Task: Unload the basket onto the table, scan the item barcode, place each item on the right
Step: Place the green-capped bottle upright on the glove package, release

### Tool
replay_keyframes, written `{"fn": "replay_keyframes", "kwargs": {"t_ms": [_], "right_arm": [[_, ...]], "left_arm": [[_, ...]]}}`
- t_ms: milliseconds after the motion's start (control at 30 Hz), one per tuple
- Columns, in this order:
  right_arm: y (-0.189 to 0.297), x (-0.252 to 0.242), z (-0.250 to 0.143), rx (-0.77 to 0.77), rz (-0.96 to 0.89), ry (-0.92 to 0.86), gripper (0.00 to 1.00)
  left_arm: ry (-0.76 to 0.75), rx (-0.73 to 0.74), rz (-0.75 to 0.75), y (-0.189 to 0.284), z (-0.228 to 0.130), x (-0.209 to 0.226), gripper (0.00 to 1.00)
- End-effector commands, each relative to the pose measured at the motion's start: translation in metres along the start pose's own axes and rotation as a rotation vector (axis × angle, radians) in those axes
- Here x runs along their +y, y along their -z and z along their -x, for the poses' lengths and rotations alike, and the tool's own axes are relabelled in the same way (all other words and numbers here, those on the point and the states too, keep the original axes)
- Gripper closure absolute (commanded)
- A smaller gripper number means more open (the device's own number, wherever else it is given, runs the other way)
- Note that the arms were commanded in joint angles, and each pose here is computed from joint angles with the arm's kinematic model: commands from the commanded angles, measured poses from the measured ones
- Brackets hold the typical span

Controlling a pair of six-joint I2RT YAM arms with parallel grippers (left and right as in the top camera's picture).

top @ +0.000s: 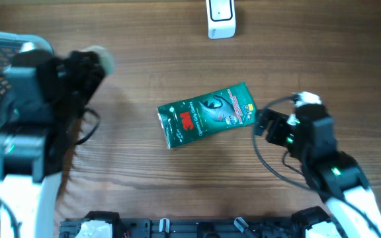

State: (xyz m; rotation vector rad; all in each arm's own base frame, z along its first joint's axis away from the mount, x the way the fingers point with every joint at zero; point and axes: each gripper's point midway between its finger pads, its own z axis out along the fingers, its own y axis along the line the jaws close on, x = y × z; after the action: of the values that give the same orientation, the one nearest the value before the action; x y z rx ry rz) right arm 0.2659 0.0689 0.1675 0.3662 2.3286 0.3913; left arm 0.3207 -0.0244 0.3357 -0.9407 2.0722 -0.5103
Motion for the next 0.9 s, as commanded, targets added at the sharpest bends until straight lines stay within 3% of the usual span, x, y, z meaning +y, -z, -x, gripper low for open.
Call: {"fn": "replay_keyframes", "kwargs": {"t_ms": [0, 133, 233, 500, 600, 867], "right_arm": [[0.043, -0.011, 0.029, -0.177, 0.003, -0.024, 0.00], [0.075, -0.013, 0.036, -0.287, 0.039, -0.035, 0.00], [0.089, -0.016, 0.034, -0.323, 0.046, -0.050, 0.00], [0.089, -0.018, 0.032, -0.316, 0.043, -0.049, 0.00], [0.089, -0.018, 0.031, -0.313, 0.043, -0.057, 0.00], [0.086, -0.024, 0.020, -0.269, 0.019, -0.073, 0.00]], "left_arm": [[-0.110, 0.103, 0.010, -0.036, -0.040, -0.026, 0.36], [-0.221, 0.238, 0.012, -0.082, -0.103, -0.051, 0.36], [-0.338, 0.359, 0.012, -0.124, -0.180, -0.068, 0.35], [-0.543, 0.536, 0.072, -0.167, -0.311, -0.052, 0.34], [-0.606, 0.521, 0.095, -0.171, -0.326, -0.045, 0.34], [-0.674, 0.348, 0.188, -0.183, -0.301, -0.034, 0.32]]}}
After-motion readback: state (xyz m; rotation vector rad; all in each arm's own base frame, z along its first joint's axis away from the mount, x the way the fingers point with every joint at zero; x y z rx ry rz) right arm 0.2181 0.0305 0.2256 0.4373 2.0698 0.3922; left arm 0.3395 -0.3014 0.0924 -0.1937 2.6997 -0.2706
